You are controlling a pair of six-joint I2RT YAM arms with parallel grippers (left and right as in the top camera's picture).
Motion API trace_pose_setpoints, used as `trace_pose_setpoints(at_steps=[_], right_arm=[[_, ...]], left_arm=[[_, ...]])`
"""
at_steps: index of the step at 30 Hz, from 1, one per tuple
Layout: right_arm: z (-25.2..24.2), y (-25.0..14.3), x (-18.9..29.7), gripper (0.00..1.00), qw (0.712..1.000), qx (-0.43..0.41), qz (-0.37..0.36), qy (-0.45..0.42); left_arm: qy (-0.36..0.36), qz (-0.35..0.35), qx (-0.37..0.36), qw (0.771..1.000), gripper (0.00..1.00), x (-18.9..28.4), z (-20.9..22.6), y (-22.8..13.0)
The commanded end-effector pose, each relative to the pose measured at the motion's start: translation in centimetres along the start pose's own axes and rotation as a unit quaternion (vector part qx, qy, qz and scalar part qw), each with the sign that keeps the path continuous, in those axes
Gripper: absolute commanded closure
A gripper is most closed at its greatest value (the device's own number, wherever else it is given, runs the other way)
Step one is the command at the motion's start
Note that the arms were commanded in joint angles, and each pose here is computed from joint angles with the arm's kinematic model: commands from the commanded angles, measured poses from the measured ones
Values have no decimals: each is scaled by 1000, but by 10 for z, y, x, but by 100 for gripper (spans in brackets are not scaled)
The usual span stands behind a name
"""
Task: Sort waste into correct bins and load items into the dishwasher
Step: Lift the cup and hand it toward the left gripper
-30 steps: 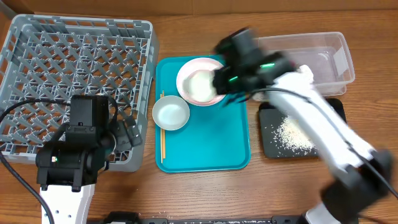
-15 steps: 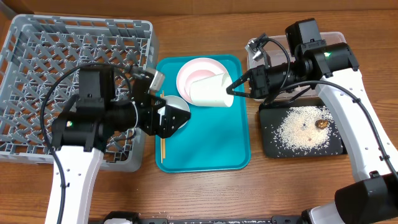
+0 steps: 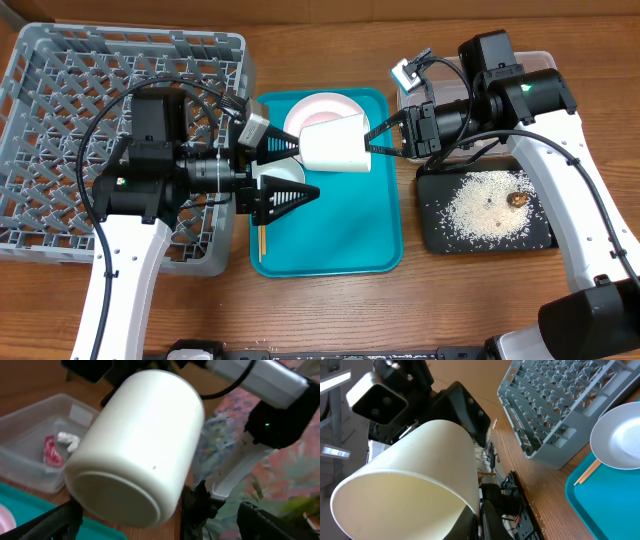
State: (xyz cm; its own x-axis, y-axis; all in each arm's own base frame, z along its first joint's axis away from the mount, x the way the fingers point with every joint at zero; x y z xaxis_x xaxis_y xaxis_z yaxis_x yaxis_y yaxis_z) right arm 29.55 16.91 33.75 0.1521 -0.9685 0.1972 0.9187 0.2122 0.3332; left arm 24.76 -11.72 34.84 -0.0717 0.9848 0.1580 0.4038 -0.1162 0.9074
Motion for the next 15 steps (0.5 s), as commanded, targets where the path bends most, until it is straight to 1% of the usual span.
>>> trace_pose_setpoints(at_steps=[1,5,9,10,12,15], right_arm=[[4,0,0,96,1000,7,0,21],[5,0,-1,96,1000,7,1,25],[7,-2,-6,96,1000,8,9,29],[7,-3,-8,96,999,9,11,30],[9,-4,-12,96,999,11,17,32],[10,-5,-15,96,999,11,22,34]], left_arm=[[-63,-35,-37,997,2,3,-12,13],[-69,-40,-51,996,5,3,-13,16],[-66,-40,-62,995,4,3,-12,17],[-63,-40,-66,995,2,3,-11,18],[-50,-35,-67,996,2,2,-8,18],[-8,-18,-47,999,0,2,1,15]])
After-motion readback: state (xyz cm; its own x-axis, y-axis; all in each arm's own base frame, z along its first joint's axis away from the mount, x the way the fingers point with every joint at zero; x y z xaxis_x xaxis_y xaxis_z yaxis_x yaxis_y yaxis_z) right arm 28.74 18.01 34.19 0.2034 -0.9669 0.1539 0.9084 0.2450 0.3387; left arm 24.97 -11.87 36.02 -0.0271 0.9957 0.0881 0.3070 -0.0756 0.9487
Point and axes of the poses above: each gripper's point midway between its finger pads, its own x axis back along the fingers, its own z axis along the line the jaws close on, y = z × x, the point moved 7 cm from there along x, back along the fingers, and after that the axes turned 5 degrees about -x, right-handed, at the moved point
